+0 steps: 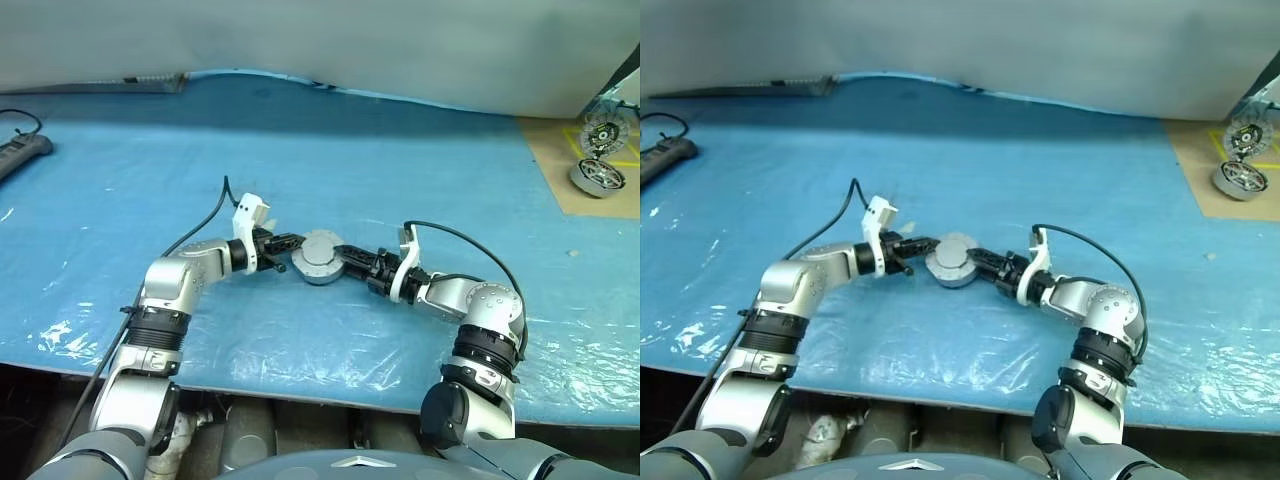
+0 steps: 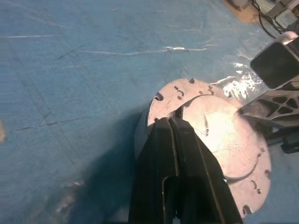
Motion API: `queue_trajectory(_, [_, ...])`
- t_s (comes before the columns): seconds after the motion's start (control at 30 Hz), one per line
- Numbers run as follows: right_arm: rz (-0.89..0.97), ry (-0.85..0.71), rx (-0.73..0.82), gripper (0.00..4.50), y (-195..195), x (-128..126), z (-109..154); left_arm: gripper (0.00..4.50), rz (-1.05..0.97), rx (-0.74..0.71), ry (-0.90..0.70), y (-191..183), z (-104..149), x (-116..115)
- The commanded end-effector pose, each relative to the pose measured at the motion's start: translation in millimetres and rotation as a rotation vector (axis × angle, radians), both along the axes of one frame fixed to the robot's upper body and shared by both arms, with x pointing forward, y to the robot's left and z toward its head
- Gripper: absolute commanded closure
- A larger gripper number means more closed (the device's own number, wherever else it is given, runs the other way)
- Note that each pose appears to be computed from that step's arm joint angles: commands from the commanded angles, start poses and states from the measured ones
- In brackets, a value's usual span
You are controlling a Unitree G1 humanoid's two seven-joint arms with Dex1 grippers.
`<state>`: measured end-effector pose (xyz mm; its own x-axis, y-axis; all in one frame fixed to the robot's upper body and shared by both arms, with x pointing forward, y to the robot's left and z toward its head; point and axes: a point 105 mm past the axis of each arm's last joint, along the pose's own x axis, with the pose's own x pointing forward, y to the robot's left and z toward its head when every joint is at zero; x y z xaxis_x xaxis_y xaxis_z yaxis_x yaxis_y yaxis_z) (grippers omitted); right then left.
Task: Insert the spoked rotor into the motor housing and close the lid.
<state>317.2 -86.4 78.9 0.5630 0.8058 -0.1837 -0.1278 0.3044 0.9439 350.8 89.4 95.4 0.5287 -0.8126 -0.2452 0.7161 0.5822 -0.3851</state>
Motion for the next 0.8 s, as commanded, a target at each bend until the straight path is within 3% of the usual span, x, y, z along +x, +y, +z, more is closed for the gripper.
queue_trajectory(0.03, [0.035, 0.015, 0.052, 3.30, 5.0, -5.5, 3.1, 4.50, -0.035, -0.006, 0.012, -8.5, -3.0, -6.4])
queue_trajectory(0.37, [0.054, 0.030, 0.031, 3.37, 8.8, -12.2, -3.0, 4.50, -0.028, -0.014, 0.010, -8.9, -2.3, -4.8])
queue_trajectory(0.47, [0.029, 0.027, 0.048, 3.37, 6.1, -9.8, -0.5, 4.50, 0.028, -0.082, -0.008, -4.3, 8.0, 2.9])
queue_trajectory(0.57, [-0.006, 0.009, 0.076, 3.37, 1.8, -4.9, 6.7, 3.93, 0.139, -0.211, 0.012, 10.5, 21.9, 15.4])
queue_trajectory(0.8, [-0.077, -0.050, 0.134, 3.37, -7.1, 7.9, 28.5, 1.50, 0.331, -0.536, 0.147, 45.6, 34.1, 17.4])
